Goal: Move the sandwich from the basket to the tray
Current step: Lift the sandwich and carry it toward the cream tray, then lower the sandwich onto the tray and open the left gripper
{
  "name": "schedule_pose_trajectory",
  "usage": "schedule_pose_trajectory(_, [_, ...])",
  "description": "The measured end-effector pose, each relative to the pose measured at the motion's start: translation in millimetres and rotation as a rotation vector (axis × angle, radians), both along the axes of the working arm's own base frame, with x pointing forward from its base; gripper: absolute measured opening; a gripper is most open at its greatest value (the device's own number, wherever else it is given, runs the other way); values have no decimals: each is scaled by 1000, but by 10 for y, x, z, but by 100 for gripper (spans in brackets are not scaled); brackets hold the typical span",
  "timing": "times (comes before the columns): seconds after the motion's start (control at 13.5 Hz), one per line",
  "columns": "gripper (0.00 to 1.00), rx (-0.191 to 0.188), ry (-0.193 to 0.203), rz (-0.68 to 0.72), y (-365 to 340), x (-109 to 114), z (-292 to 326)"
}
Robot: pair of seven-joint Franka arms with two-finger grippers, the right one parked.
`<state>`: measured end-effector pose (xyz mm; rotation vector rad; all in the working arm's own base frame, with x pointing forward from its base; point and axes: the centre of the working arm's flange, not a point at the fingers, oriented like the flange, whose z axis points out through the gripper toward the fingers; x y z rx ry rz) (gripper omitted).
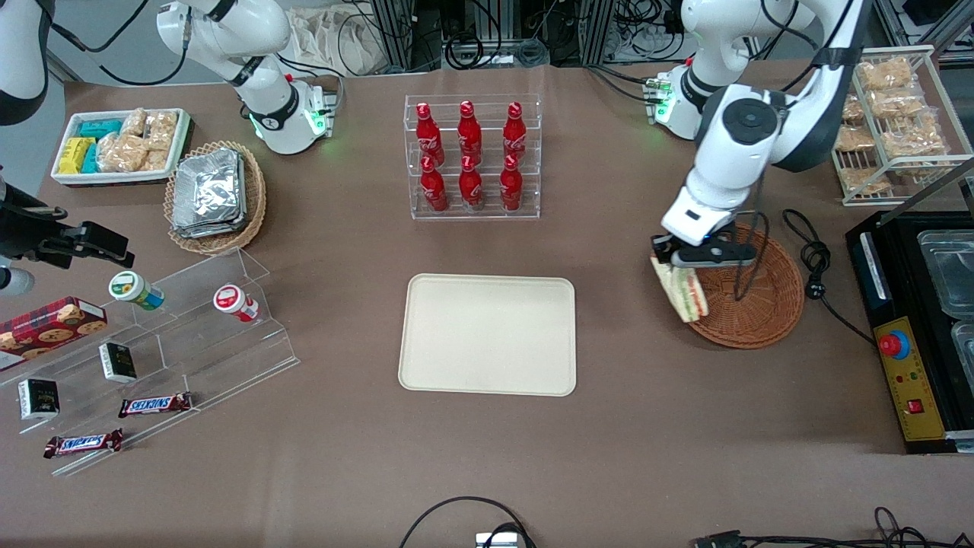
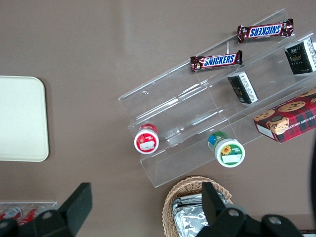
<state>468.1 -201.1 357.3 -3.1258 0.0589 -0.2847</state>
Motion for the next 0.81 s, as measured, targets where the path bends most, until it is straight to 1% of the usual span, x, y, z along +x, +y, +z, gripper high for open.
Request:
schedule_pose_trajectory(0.44, [20,-83,32,-153,-1004,167,-128])
schedule_pose_trajectory(0.59, [20,-88,49,-194,-1237,229,-267])
schedule_pose_trajectory(0.81, [20,-74,69,-229,-1553,294,-587])
